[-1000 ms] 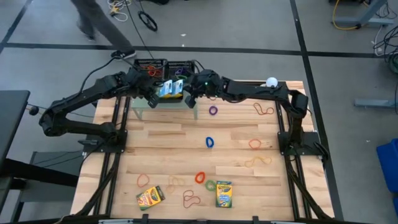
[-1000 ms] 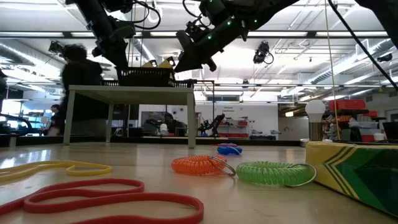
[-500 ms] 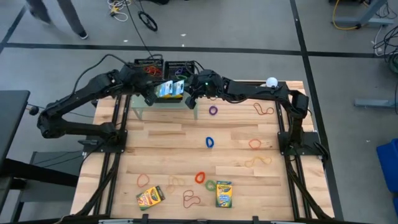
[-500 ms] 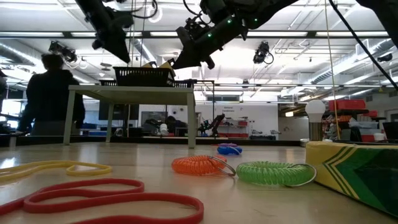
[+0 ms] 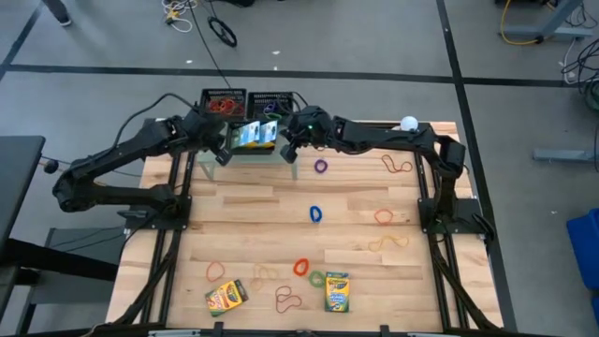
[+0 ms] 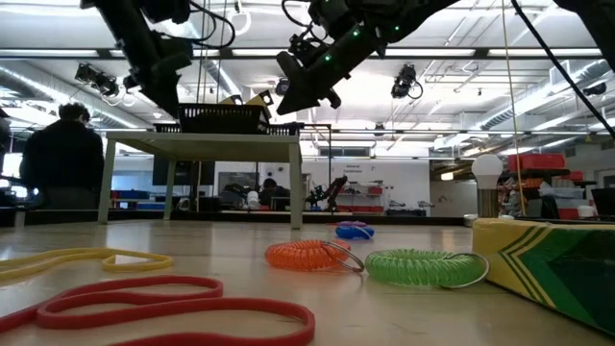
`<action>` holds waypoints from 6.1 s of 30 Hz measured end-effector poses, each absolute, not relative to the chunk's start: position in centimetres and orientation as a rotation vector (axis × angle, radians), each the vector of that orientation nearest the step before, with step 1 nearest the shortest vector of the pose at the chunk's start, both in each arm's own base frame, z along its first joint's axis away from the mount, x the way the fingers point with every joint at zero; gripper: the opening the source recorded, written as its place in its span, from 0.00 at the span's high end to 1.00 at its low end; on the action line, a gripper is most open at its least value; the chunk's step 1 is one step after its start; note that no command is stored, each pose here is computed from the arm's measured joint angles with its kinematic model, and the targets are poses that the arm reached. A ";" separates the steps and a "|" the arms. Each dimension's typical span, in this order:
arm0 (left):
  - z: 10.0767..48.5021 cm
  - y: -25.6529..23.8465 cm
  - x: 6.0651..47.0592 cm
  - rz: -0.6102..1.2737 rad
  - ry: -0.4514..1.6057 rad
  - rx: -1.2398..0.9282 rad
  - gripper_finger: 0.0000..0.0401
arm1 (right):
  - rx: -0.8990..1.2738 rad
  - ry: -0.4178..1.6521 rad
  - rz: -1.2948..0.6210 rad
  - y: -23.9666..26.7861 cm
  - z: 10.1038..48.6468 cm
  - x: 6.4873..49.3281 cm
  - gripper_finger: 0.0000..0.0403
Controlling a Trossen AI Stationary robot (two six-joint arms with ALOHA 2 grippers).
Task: Pick & Place Office Desk Supplies
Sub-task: Adjust the bottom black bin on the shelf, then adjust the crayon box on the bottom black bin on the shelf, then adjust the bottom black bin on the shelf
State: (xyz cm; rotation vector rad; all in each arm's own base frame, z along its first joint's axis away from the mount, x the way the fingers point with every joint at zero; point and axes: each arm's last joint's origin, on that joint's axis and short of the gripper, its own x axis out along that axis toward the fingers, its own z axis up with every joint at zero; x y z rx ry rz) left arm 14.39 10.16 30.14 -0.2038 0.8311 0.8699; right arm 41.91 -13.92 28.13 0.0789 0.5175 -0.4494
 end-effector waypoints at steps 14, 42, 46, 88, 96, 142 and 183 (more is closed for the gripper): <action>30.5 10.3 14.9 0.812 0.781 -0.175 0.98 | 0.101 0.496 -0.427 -13.8 27.1 42.8 0.99; 30.7 10.4 15.5 0.730 0.733 -0.191 0.98 | 0.102 0.396 -0.367 -13.2 29.2 42.6 0.99; 30.3 10.6 15.9 0.725 0.752 -0.194 0.98 | 0.106 0.412 -0.357 -13.2 29.1 42.6 0.99; 30.0 5.8 22.6 0.702 0.811 0.480 0.58 | 0.069 0.422 -0.336 -12.7 29.3 42.5 0.99; 30.0 5.9 22.6 0.712 0.802 0.462 0.84 | 0.064 0.422 -0.331 -12.6 29.3 42.5 0.99; 31.5 5.3 17.1 1.115 0.084 -0.030 0.99 | 0.034 0.425 -0.323 -12.5 29.3 42.6 0.99; 29.7 3.0 13.5 1.036 -0.035 0.045 0.41 | -0.023 0.490 -0.328 -12.1 30.4 41.3 0.91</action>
